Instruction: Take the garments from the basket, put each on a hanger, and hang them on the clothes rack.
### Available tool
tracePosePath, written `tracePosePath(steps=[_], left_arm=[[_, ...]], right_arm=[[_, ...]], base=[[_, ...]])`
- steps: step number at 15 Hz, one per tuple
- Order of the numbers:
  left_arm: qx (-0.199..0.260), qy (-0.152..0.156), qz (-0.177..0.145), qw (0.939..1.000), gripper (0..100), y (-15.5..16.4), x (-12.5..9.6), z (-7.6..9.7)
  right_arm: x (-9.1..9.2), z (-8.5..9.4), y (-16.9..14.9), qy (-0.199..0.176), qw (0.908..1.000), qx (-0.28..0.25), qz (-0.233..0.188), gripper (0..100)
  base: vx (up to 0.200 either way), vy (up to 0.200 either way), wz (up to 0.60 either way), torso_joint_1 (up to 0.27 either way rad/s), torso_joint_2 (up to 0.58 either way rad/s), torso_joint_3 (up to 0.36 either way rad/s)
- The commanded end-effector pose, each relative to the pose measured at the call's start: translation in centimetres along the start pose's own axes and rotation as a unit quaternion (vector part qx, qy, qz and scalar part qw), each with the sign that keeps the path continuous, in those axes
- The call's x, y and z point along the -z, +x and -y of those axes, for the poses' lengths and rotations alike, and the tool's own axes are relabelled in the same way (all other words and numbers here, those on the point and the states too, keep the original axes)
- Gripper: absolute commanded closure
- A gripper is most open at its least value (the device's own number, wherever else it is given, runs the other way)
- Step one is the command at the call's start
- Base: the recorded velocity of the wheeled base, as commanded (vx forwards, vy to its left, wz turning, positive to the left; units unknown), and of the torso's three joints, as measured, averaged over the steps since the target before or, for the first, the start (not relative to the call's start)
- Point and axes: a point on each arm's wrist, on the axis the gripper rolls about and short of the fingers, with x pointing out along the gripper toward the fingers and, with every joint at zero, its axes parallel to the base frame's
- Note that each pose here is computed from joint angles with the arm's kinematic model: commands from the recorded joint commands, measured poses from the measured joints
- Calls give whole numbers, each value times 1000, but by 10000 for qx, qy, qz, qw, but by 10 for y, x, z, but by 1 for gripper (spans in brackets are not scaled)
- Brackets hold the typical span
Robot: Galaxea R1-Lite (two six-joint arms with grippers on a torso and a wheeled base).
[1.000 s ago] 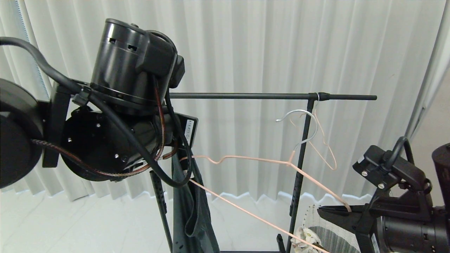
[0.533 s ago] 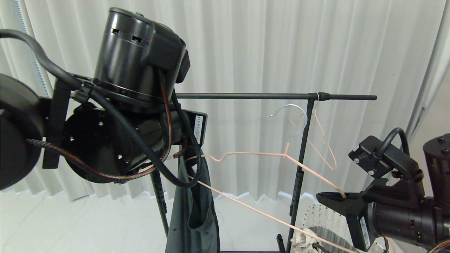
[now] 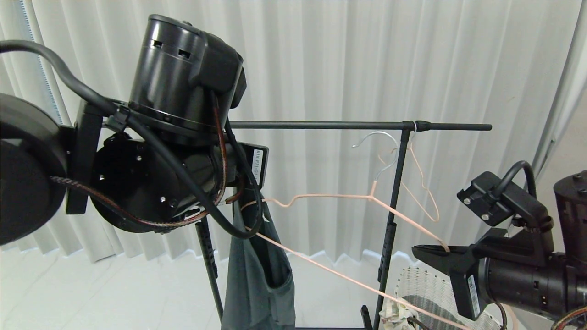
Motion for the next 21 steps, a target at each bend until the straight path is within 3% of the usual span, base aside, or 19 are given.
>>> tracePosePath(steps=[1, 4, 11, 14, 16, 19, 21], left_arm=[[25, -32, 46, 10000, 100, -1, -3, 1], [-52, -53, 33, 10000, 100, 1, -4, -3], [-148, 23, -124, 9998, 100, 6, 0, -5], [-180, 230, -389, 9988, 100, 5, 6, -7], [-193, 310, -491, 9981, 100, 4, 9, -7], [-224, 326, -567, 9976, 100, 9, 11, -5], [-317, 108, -655, 9973, 100, 18, 13, -4]], right_arm=[[2, -4, -3, -90, 9998, -162, -51, 100], [18, -2, -4, -434, 9972, -48, -606, 100], [17, 4, -7, -372, 9978, 148, -538, 100], [16, 10, -6, -293, 9977, 300, -537, 100], [12, 9, -6, -243, 9984, 269, -426, 100], [-1, 4, -5, 85, 9996, 85, 256, 100], [-4, 0, -7, 294, 9986, -44, 448, 100]], base=[[0, 0, 0, 0, 0, 0], [0, 0, 0, 0, 0, 0], [0, 0, 0, 0, 0, 0], [0, 0, 0, 0, 0, 0], [0, 0, 0, 0, 0, 0], [0, 0, 0, 0, 0, 0], [0, 0, 0, 0, 0, 0]])
